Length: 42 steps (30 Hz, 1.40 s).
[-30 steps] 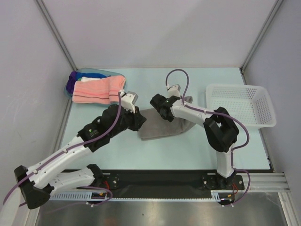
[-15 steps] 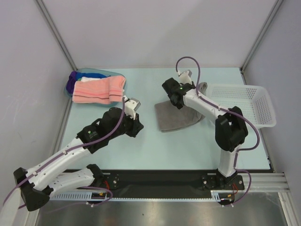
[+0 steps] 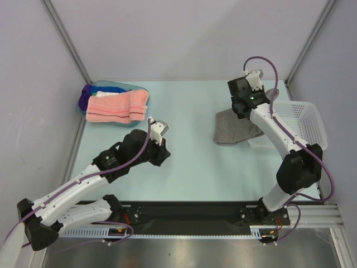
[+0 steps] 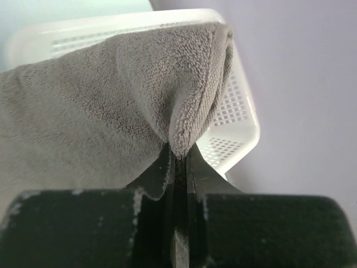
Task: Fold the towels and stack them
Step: Neatly place the folded towel into the bin
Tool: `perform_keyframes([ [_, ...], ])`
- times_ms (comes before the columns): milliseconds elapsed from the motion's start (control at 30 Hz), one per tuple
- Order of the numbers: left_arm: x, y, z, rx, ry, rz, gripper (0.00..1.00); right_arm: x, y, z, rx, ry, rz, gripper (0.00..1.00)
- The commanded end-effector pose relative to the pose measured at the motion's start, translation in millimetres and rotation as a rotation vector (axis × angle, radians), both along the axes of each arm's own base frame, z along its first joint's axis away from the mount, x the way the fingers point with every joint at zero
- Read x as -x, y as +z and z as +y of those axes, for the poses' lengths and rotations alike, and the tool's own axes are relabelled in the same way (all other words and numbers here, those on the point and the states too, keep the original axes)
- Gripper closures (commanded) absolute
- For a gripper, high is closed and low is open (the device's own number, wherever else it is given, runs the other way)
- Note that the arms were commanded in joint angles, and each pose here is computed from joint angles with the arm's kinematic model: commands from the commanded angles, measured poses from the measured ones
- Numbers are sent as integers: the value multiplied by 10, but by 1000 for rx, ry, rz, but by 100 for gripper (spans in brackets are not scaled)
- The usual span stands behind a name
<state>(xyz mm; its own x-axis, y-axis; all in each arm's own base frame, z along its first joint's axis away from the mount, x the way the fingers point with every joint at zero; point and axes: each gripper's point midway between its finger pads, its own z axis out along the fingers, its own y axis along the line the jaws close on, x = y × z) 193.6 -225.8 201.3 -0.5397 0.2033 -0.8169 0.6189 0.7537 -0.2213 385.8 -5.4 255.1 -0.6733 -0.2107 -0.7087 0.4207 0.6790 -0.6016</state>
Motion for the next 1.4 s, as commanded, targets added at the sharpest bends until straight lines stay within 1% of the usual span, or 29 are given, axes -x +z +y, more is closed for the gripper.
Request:
perform_keyframes([
  [0, 7, 35, 9, 7, -18, -22, 81, 20, 176, -302, -16, -13, -56, 100],
  [67, 1, 18, 6, 2, -16, -19, 81, 10, 125, -429, -31, -3, -44, 100],
  [100, -5, 24, 9, 1, -15, -22, 81, 1, 149, -491, -47, -9, -76, 100],
  [133, -6, 14, 10, 0, -14, -19, 81, 21, 34, -639, -63, -19, -51, 100],
  [167, -9, 9, 11, -2, -13, -19, 81, -22, 42, -694, -81, -21, -85, 100],
  [233, -11, -2, 13, -5, -12, -17, 81, -33, -15, -857, -116, -48, -102, 100],
  [267, -7, -8, 12, -4, -12, -15, 81, -82, -17, -902, -121, -53, -123, 100],
  [367, 19, -25, 4, 1, -20, -7, 82, -150, -157, -1076, -118, -90, -125, 100],
  [533, 34, 3, -5, 13, -28, -12, 82, -255, -412, -1198, -88, -99, -102, 100],
  [633, 54, 30, -24, 28, -40, -11, 82, -268, -529, -1217, -108, -105, -99, 100],
  [700, 67, 34, -38, 33, -48, -6, 82, -214, -639, -1374, -112, -146, -89, 100],
  [833, 75, 82, -36, 50, -50, -18, 82, -151, -868, -1451, -124, -186, -73, 100],
  [933, 80, 92, -30, 52, -51, -22, 82, -111, -970, -1477, -115, -206, -69, 100],
  [1067, 98, 130, -50, 67, -64, -26, 82, -135, -995, -1527, -104, -229, -102, 100],
  [1167, 107, 130, -60, 70, -73, -23, 82, -165, -1050, -1598, -87, -244, -99, 100],
  [1267, 106, 161, -55, 81, -73, -39, 82, -148, -1144, -1649, -110, -271, -113, 100],
  [1367, 105, 192, -51, 92, -71, -49, 81, -200, -1236, -1666, -96, -270, -86, 100],
])
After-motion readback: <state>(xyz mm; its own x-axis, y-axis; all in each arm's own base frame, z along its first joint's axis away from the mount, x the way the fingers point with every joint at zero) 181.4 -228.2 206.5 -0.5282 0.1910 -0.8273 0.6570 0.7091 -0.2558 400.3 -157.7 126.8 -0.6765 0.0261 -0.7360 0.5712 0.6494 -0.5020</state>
